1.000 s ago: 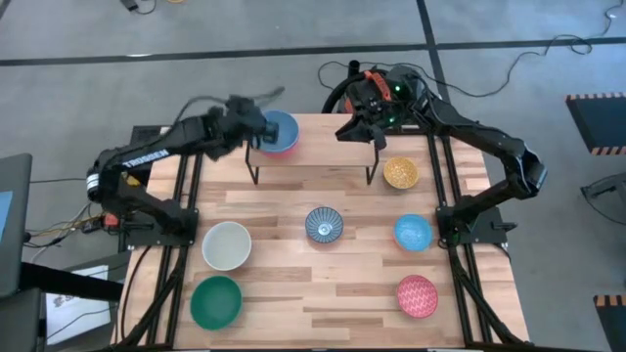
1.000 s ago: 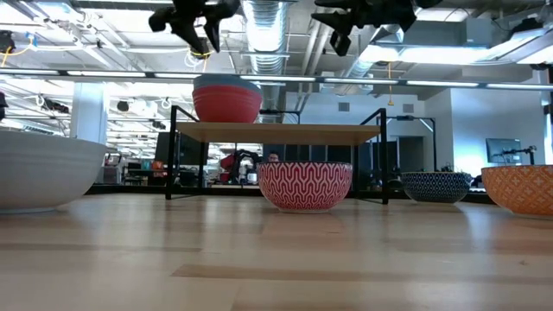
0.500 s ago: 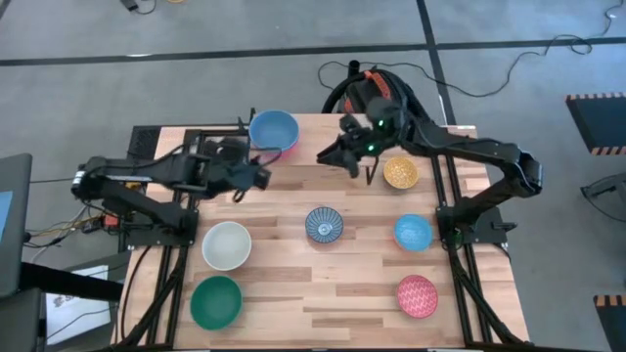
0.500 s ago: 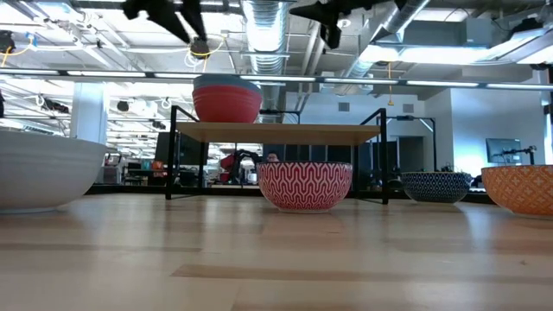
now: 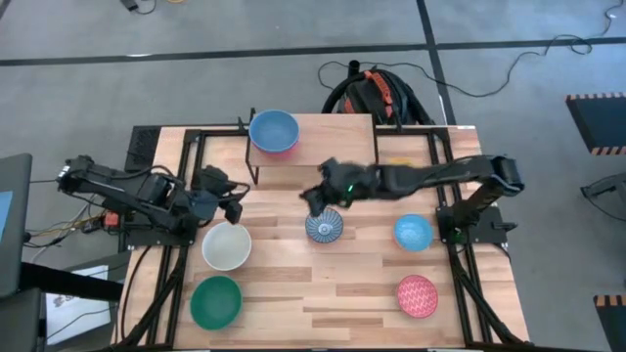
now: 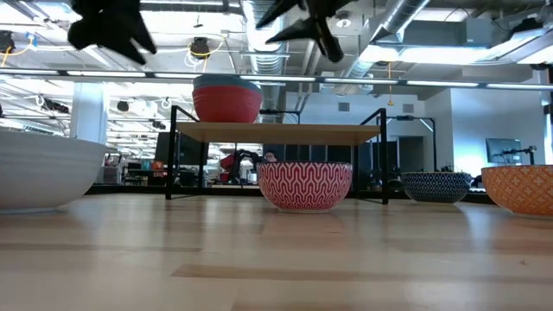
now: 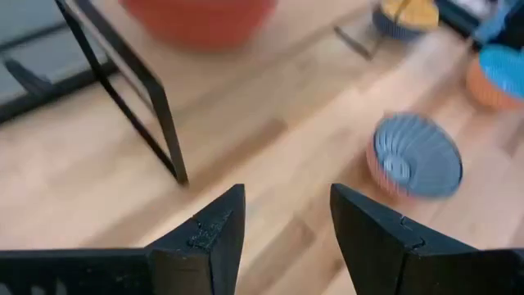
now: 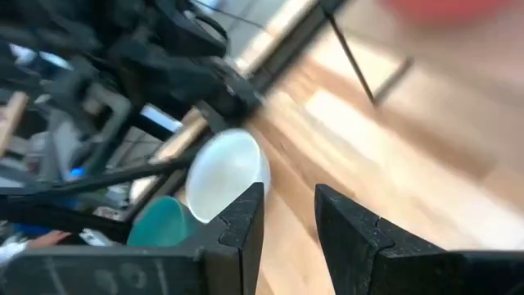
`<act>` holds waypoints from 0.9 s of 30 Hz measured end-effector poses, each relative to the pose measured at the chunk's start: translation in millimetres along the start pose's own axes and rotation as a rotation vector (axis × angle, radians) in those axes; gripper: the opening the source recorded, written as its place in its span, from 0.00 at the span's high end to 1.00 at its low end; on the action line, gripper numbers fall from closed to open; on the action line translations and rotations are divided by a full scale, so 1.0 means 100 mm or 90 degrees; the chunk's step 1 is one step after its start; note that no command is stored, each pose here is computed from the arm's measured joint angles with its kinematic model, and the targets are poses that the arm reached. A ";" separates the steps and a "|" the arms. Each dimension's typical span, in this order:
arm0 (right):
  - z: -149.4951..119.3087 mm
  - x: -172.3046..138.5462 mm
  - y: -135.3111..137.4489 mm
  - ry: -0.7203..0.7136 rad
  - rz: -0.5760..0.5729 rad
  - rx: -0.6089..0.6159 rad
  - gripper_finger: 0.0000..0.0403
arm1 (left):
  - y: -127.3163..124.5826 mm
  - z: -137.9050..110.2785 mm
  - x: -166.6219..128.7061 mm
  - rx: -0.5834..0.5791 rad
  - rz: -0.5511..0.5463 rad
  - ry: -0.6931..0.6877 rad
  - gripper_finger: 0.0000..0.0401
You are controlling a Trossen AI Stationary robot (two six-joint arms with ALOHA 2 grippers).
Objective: Place and stack bowls onto a shelf
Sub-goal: Stack the white bowl on top of the blue bowl on the shelf
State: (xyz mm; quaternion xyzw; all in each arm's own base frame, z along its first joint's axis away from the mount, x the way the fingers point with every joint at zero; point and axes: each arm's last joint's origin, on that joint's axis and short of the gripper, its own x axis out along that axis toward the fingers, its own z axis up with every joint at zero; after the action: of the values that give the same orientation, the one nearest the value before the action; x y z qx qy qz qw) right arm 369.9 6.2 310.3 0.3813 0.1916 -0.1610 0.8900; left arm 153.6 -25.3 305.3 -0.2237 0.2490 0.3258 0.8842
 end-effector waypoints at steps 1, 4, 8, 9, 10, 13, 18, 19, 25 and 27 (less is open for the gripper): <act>-0.09 0.07 0.03 0.003 -0.004 0.015 0.66 | 0.02 -0.05 0.01 -0.001 0.000 0.014 0.59; -0.32 0.25 0.06 0.021 -0.018 0.051 0.66 | 0.06 -0.19 0.06 -0.001 0.004 0.072 0.59; -0.53 0.56 0.07 0.048 -0.036 0.068 0.66 | 0.10 -0.30 0.07 -0.003 0.004 0.138 0.59; -0.55 0.64 0.08 0.051 -0.036 0.066 0.66 | 0.11 -0.31 0.07 -0.005 0.007 0.151 0.59; -0.56 0.73 0.10 0.056 -0.034 0.063 0.66 | 0.12 -0.32 0.07 -0.007 0.012 0.163 0.59; -0.54 0.98 0.20 0.075 -0.019 0.045 0.66 | 0.17 -0.34 0.04 -0.027 0.026 0.191 0.59; -0.53 1.36 0.23 0.104 -0.044 0.012 0.66 | 0.25 -0.36 -0.01 -0.056 0.038 0.215 0.59; -0.52 1.43 0.22 0.106 -0.048 0.012 0.66 | 0.26 -0.35 -0.02 -0.061 0.038 0.215 0.59; -0.54 1.75 0.22 0.117 -0.022 0.018 0.63 | 0.33 -0.37 -0.06 -0.073 0.060 0.230 0.59; -0.55 1.84 0.22 0.128 -0.005 0.011 0.59 | 0.35 -0.37 -0.07 -0.073 0.065 0.235 0.59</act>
State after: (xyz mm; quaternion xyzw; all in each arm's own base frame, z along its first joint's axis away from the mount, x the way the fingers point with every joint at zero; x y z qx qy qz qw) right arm 528.5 35.3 204.0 0.4024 0.2803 -0.1271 0.8622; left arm 113.9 -25.7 272.5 -0.3167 0.3992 0.3371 0.7916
